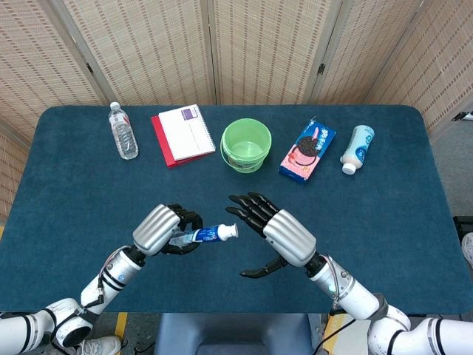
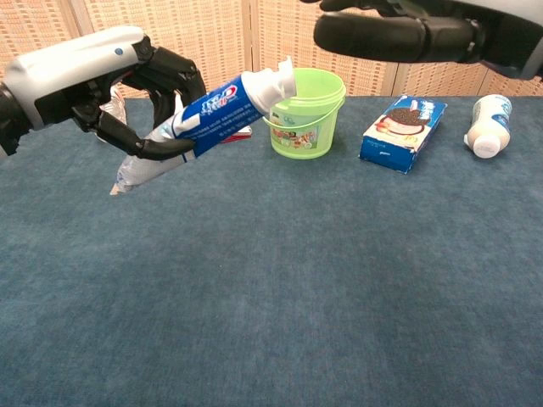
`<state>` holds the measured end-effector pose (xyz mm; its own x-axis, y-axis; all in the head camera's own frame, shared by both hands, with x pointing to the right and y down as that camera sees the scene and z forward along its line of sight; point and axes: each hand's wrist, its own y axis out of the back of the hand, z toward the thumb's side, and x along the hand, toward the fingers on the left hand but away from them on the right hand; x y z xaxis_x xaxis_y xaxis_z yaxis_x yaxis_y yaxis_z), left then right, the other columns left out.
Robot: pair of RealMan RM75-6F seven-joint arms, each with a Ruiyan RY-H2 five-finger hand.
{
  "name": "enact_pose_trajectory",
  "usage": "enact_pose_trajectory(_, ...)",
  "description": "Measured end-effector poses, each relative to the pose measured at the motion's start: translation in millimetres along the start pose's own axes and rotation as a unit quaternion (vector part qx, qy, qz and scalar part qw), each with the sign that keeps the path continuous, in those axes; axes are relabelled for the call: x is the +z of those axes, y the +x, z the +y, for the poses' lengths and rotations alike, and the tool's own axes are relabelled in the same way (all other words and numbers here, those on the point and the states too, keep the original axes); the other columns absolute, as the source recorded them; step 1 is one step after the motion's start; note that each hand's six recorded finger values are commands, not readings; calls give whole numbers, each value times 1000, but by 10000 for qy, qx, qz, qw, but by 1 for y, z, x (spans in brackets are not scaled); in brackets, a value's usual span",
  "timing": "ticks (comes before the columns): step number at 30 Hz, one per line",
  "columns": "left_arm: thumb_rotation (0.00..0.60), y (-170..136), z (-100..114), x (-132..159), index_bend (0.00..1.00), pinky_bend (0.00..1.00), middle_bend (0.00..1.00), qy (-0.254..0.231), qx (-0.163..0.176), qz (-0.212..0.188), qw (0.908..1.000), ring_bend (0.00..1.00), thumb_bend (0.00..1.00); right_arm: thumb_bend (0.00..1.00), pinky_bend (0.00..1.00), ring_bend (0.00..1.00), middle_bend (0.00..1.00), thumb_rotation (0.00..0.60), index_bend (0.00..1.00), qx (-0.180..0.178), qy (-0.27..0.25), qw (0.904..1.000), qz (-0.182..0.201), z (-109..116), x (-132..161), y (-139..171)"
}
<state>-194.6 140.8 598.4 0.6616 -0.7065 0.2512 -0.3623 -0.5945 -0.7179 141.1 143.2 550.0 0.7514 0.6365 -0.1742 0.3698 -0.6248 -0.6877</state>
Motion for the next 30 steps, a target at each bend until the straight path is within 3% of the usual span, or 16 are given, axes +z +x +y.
enact_pose_trajectory(5, 600, 2, -1, 3, 686, 537, 735, -8, 4, -29, 10000, 652, 491, 0, 0, 0, 0, 94, 0, 11, -233, 9997, -7, -5, 1, -8)
enact_pose_trajectory(30, 600, 8, 3, 11, 690, 536, 737, -282, 33, -79, 9996, 653, 491, 0, 0, 0, 0, 80, 0, 4, -509, 9985, 188, -31, 10, -41)
